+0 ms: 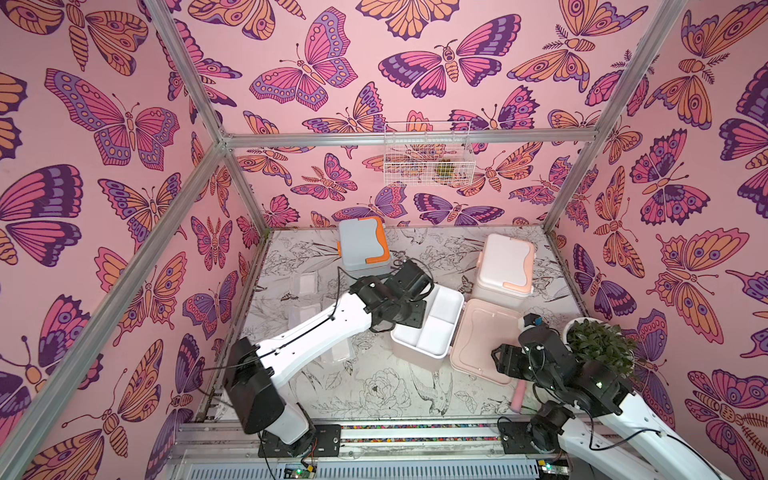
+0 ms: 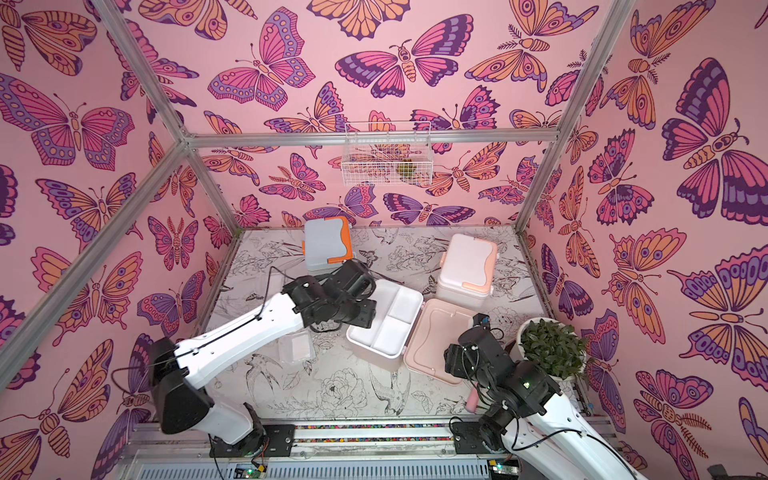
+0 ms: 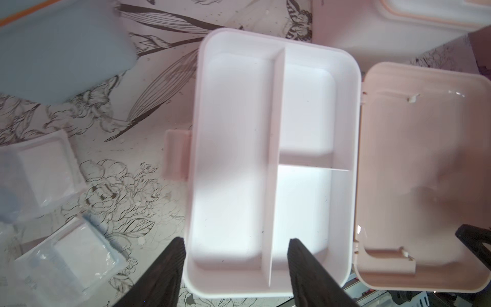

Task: Open first aid kits and take out gauze
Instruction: Pick up the compartment layer from the first aid kit.

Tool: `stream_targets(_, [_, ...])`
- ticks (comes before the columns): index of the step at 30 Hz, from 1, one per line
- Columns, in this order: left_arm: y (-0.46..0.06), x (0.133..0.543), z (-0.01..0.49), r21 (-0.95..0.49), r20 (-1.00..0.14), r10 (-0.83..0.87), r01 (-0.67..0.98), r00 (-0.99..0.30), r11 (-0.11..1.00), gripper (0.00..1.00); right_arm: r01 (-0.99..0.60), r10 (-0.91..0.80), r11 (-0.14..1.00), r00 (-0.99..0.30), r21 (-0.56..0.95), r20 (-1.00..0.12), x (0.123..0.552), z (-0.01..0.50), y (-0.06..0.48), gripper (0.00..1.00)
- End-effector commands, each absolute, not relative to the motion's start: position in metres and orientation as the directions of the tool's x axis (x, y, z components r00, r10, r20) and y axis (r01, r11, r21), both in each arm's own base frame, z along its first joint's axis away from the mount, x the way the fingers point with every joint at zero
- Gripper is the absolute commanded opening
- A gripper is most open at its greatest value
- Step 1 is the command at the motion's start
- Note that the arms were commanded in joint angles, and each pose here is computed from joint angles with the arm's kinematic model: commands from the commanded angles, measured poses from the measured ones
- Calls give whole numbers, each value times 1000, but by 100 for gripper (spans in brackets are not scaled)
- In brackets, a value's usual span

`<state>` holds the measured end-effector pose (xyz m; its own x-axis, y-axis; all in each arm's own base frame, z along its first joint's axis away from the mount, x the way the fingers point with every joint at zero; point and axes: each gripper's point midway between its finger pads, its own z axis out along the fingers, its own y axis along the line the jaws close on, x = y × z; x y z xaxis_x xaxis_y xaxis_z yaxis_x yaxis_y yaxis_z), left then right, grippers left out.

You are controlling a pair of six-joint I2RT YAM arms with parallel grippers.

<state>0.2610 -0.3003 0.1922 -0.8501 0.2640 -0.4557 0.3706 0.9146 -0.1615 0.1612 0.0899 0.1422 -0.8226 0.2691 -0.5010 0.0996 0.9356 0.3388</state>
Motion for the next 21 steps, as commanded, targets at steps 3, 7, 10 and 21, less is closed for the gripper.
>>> stream_targets(3, [-314, 256, 166, -127, -350, 373, 438, -859, 890, 56, 114, 297, 928, -802, 355, -518, 164, 144, 88, 72])
stream_targets(7, [-321, 258, 153, -119, -322, 388, 444, -863, 888, 49, 118, 300, 927, -801, 355, -519, 163, 142, 87, 72])
stream_targets(10, [-326, 258, 147, -117, -307, 400, 451, -864, 885, 45, 120, 301, 927, -801, 355, -518, 163, 140, 86, 72])
stream_targets(21, [-340, 255, 120, -57, -249, 440, 467, -863, 883, 34, 178, 350, 919, -779, 352, -520, 163, 132, 77, 79])
